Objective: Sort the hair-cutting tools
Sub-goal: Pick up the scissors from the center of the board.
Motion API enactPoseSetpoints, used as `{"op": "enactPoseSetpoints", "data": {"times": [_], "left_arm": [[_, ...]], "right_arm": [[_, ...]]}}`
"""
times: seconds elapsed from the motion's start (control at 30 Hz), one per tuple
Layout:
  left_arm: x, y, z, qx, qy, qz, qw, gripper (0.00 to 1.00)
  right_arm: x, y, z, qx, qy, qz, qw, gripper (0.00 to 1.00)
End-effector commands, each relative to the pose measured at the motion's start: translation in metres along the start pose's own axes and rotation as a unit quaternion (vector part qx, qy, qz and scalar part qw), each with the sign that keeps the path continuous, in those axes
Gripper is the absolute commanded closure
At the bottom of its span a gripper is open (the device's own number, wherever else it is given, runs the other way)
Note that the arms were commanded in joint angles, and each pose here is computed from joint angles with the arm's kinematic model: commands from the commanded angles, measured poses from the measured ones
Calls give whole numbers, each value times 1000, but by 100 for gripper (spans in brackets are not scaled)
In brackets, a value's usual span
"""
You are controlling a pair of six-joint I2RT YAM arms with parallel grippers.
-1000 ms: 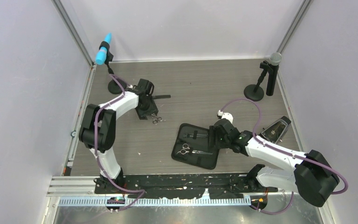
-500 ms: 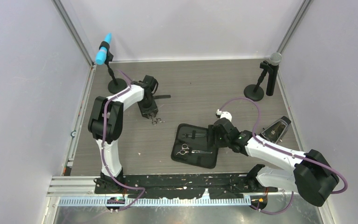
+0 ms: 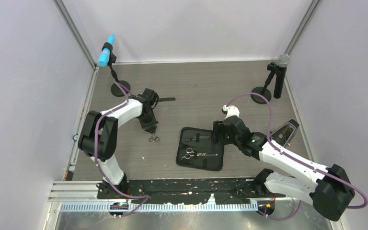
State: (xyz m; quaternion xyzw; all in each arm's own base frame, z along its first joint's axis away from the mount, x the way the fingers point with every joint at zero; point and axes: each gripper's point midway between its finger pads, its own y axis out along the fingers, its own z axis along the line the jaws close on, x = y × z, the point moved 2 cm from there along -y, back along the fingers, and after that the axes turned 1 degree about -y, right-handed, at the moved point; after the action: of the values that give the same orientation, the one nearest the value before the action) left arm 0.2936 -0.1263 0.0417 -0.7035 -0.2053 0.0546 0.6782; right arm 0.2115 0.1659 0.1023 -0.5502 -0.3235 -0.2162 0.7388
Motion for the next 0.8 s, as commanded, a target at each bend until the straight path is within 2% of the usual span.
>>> {"op": "enactPoseSetpoints", "data": {"times": [0.0, 0.13, 0.43, 0.77], "left_arm": [[-6, -27, -7, -54, -5, -22, 998, 100], [-23, -34, -5, -83, -10, -14, 996, 100], [-51, -34, -18, -150, -40, 23, 988, 100], [-63, -50, -31, -207, -66, 32, 976, 100]], "right_arm": [[39, -20, 10, 7, -10, -66, 998, 33], [47, -29, 29, 52, -8, -85, 995, 33], [49, -18, 120, 233, 15, -99, 967, 33], [35, 19, 189, 294, 20, -53, 954, 33]]}}
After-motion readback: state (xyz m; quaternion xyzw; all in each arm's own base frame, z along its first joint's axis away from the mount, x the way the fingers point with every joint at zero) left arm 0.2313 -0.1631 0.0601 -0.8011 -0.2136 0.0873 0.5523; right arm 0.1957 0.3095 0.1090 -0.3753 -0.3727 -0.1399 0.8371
